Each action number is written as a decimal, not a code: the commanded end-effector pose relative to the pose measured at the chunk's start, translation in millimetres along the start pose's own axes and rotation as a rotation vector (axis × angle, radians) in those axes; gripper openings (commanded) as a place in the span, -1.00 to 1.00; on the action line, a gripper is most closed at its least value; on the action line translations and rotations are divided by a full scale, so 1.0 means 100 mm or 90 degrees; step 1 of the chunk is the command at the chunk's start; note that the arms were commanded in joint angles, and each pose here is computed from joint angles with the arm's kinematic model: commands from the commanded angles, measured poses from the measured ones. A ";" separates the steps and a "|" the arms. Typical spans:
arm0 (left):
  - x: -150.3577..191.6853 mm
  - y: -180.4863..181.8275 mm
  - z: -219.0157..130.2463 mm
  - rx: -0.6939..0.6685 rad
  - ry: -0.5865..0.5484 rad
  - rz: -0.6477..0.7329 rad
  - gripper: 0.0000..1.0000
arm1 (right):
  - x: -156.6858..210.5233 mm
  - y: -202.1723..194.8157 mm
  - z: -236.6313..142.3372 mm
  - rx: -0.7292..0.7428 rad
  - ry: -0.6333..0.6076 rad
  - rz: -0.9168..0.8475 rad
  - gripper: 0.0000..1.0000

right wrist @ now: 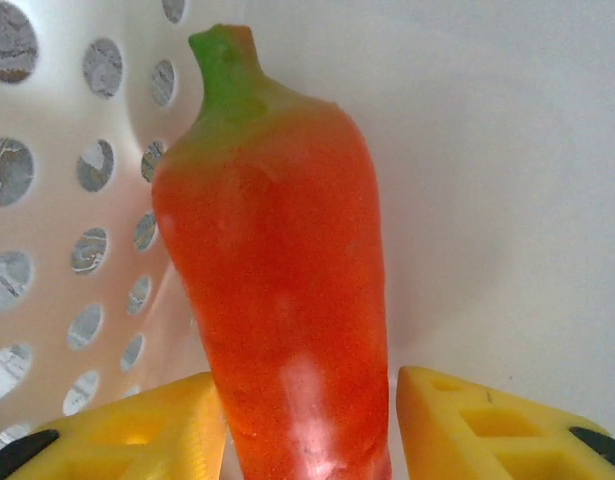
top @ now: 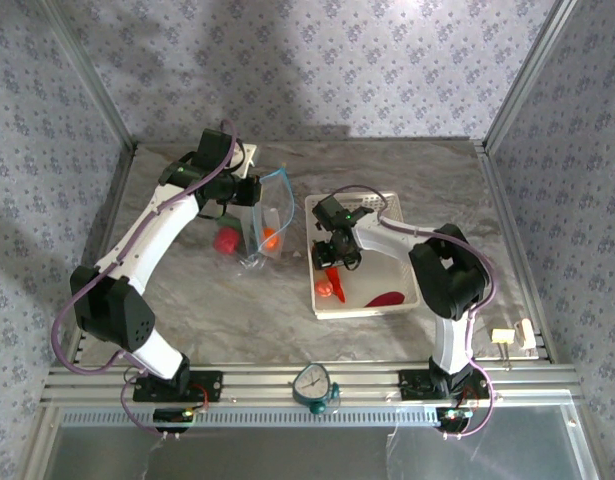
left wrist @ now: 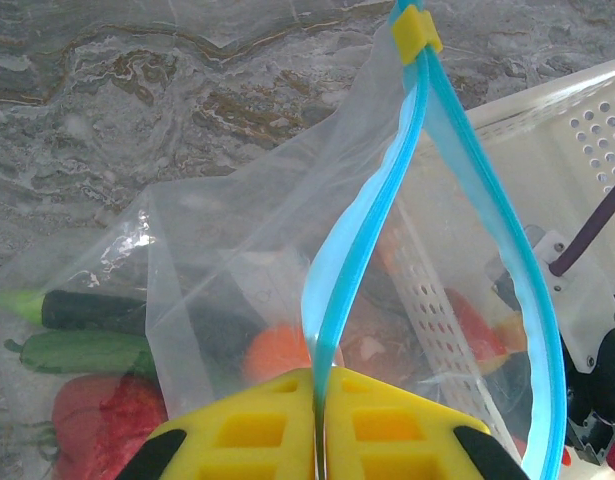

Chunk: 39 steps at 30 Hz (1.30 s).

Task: Place the food in the zip-top bag and seal the zipper

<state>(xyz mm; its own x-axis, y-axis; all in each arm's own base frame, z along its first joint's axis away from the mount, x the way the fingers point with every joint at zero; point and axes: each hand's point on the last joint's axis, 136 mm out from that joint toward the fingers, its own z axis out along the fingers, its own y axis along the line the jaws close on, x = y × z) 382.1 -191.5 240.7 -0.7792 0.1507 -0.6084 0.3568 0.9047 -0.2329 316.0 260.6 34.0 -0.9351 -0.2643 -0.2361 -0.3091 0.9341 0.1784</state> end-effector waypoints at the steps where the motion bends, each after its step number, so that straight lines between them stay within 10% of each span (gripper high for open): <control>1: -0.10 -0.06 -0.10 0.014 -0.020 0.008 -0.78 | -0.09 -0.07 0.03 0.008 -0.006 0.005 -0.08; 10: -0.11 -0.08 -0.11 0.020 -0.020 0.008 -0.78 | -0.26 -0.27 -0.20 0.036 -0.069 0.040 -0.46; 20: -0.13 -0.09 -0.08 0.028 -0.024 0.004 -0.78 | -0.84 -0.43 -1.44 0.085 -0.338 0.085 -0.50; 30: -0.18 -0.16 -0.04 0.052 -0.028 -0.006 -0.78 | -1.20 0.34 -2.66 -0.058 -0.647 0.080 -0.50; 39: -0.21 -0.19 -0.05 0.063 -0.029 -0.009 -0.78 | -1.53 0.96 -2.68 -0.133 -0.725 0.068 -0.50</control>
<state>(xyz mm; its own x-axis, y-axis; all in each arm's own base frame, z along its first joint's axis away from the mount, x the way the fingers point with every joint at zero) 383.3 -203.6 242.2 -0.7845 0.1428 -0.6035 0.3809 0.8790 -0.2870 369.5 313.1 325.2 -0.3572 0.2048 -0.9113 -0.3675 0.8661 0.3387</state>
